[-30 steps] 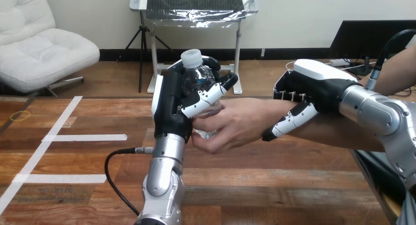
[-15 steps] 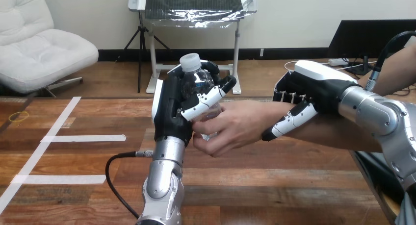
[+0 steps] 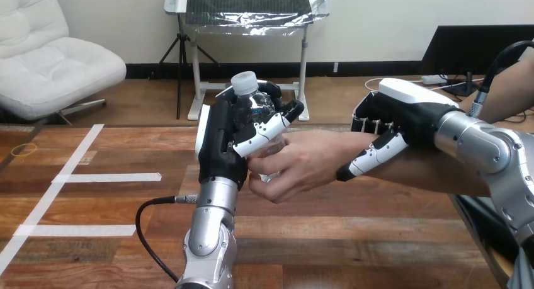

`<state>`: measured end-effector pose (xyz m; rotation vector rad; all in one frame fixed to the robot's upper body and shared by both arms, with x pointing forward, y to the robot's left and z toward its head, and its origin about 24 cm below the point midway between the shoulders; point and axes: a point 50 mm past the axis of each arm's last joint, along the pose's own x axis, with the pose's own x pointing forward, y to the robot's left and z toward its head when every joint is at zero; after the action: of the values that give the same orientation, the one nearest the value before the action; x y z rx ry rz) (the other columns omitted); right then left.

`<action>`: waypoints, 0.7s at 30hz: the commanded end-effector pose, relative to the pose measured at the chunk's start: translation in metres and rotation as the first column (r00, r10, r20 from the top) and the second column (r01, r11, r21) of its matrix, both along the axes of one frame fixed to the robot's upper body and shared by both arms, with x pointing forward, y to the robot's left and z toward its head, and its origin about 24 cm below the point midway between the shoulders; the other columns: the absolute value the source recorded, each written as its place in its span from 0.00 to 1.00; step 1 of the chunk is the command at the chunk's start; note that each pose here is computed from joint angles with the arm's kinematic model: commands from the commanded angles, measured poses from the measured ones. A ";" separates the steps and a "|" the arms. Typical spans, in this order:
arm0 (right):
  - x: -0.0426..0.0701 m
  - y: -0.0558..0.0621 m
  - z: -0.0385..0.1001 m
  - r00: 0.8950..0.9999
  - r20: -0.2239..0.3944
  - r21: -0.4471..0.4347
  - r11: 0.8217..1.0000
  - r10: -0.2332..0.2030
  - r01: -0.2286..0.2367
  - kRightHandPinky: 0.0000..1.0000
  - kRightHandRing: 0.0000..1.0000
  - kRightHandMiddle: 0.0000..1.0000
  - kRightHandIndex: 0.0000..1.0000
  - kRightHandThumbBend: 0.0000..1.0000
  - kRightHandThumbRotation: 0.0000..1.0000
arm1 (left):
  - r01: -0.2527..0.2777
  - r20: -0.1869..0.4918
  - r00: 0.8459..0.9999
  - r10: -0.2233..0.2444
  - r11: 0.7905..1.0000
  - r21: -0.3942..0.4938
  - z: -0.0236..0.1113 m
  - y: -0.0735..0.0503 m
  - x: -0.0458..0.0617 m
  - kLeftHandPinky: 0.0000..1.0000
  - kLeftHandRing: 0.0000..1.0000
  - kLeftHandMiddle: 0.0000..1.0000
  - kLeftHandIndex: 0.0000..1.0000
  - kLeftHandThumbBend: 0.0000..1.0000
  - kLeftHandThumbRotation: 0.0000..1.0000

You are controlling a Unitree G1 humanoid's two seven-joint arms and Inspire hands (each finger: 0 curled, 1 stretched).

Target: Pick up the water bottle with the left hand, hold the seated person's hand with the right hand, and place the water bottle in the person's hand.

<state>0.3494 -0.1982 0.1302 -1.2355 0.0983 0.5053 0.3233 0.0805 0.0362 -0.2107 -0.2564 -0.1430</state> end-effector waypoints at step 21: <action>-0.005 -0.007 0.015 0.999 -0.040 -0.024 0.999 0.028 -0.029 0.36 0.44 0.50 0.50 1.00 0.43 | 0.146 0.163 0.974 -0.157 0.986 0.074 0.044 -0.032 0.014 0.54 0.66 0.72 0.71 0.80 0.36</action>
<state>0.3472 -0.2036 0.1309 -1.2344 0.1456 0.5451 0.3243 0.0765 0.0368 -0.1892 -0.2451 -0.2025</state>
